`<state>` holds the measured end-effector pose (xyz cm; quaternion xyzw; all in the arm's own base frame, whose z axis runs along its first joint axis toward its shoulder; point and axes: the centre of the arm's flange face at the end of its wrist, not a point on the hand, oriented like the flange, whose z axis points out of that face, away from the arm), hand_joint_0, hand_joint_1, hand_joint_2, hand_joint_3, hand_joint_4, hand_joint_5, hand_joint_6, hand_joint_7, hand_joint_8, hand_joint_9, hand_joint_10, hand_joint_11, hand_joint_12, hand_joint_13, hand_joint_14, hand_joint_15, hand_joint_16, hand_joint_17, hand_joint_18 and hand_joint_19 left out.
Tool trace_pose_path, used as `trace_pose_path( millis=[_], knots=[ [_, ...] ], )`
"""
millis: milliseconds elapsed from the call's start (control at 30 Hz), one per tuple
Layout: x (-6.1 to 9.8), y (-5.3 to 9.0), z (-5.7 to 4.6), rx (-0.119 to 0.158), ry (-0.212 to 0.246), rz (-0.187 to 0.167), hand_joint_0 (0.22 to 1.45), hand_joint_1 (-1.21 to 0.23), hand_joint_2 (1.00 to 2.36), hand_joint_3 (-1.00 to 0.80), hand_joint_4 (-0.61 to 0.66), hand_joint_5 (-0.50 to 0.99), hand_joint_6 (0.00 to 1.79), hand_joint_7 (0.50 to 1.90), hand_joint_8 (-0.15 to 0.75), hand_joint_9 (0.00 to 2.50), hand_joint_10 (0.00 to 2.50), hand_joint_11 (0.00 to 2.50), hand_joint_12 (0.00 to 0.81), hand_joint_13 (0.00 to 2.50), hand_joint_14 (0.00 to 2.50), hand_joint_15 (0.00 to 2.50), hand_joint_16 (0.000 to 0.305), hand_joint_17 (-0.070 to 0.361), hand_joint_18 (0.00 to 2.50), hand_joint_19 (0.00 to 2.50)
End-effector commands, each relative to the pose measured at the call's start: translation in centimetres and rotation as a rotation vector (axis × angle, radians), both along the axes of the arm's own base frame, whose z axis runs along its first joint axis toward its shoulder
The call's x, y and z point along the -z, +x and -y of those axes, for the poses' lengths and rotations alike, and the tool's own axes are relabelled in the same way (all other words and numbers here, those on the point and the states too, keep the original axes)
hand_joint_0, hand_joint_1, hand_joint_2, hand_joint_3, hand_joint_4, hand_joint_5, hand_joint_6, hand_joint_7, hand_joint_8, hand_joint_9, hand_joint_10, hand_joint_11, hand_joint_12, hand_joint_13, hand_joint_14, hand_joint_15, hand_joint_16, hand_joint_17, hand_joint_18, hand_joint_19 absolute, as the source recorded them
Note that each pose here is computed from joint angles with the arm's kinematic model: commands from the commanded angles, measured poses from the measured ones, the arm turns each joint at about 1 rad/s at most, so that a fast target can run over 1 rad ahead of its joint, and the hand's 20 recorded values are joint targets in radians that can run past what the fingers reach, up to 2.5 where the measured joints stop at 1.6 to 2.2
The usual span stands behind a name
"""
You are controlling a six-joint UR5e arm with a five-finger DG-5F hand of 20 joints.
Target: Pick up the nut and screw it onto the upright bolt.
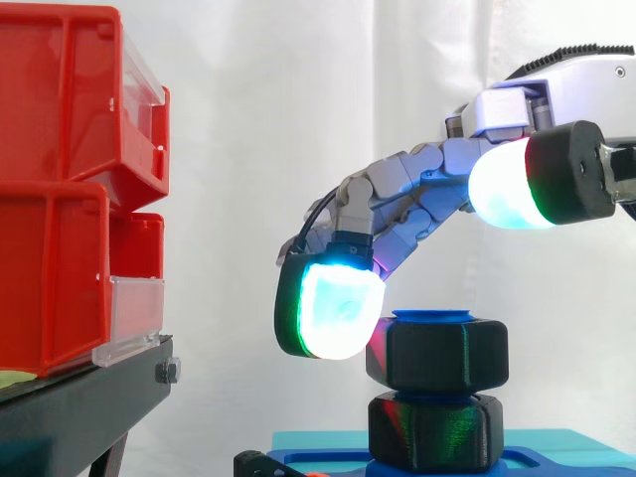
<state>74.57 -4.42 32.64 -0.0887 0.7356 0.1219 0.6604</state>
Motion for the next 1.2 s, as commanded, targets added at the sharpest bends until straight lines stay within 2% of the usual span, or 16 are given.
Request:
trace_pose_path(
  millis=[0, 367, 433, 667, 767, 900, 1033, 1100, 1167],
  knots=[
    [0.0, 0.0, 0.3, 0.001, -0.001, 0.001, 0.52, -0.11, 1.00, -0.50, 0.21, -0.03, 0.50, 1.28, 0.248, 0.59, 0.00, 0.00, 0.292, 0.30, 0.00, 0.00, 0.029, 0.066, 0.00, 0.00],
    [-0.1, -0.1, 1.9, -0.006, -0.024, 0.023, 0.54, -0.19, 1.00, -0.50, 0.16, 0.03, 0.50, 1.53, 0.252, 0.82, 0.00, 0.00, 0.249, 0.47, 0.00, 0.00, 0.020, 0.046, 0.06, 0.00],
    [-0.1, -0.2, 2.5, -0.004, -0.028, 0.024, 0.54, -0.22, 1.00, -0.50, 0.14, 0.04, 0.52, 1.50, 0.254, 0.88, 0.00, 0.00, 0.244, 0.51, 0.00, 0.00, 0.019, 0.042, 0.09, 0.00],
    [-0.1, -0.3, 3.2, -0.005, -0.028, 0.026, 0.55, -0.24, 1.00, -0.50, 0.08, 0.06, 0.60, 1.35, 0.245, 1.15, 0.00, 0.00, 0.180, 0.75, 0.00, 0.00, 0.009, 0.020, 0.34, 0.00],
    [-0.2, -0.3, 3.6, -0.007, -0.027, 0.034, 0.55, -0.25, 1.00, -0.50, 0.07, 0.07, 0.63, 1.27, 0.221, 1.35, 0.00, 0.00, 0.142, 0.89, 0.00, 0.00, 0.004, 0.009, 0.52, 0.00],
    [-0.3, -0.3, 3.8, -0.005, -0.027, 0.035, 0.54, -0.23, 1.00, -0.50, 0.09, 0.08, 0.62, 1.28, 0.221, 1.40, 0.00, 0.00, 0.134, 0.91, 0.00, 0.00, 0.004, 0.009, 0.54, 0.00],
    [-0.9, -0.1, 3.9, -0.003, -0.027, 0.045, 0.54, -0.19, 1.00, -0.50, 0.08, 0.09, 0.52, 1.49, 0.235, 1.40, 0.00, 0.00, 0.148, 0.86, 0.00, 0.00, 0.006, 0.014, 0.48, 0.00],
    [-1.5, 0.0, 4.0, -0.002, -0.026, 0.051, 0.53, -0.17, 1.00, -0.50, 0.12, 0.06, 0.50, 1.46, 0.251, 1.35, 0.00, 0.00, 0.170, 0.81, 0.00, 0.00, 0.008, 0.019, 0.42, 0.00],
    [-2.0, 0.1, 4.0, -0.002, -0.027, 0.048, 0.53, -0.15, 1.00, -0.50, 0.20, 0.02, 0.50, 1.30, 0.260, 1.28, 0.00, 0.00, 0.198, 0.75, 0.00, 0.00, 0.012, 0.027, 0.35, 0.00]
  ],
)
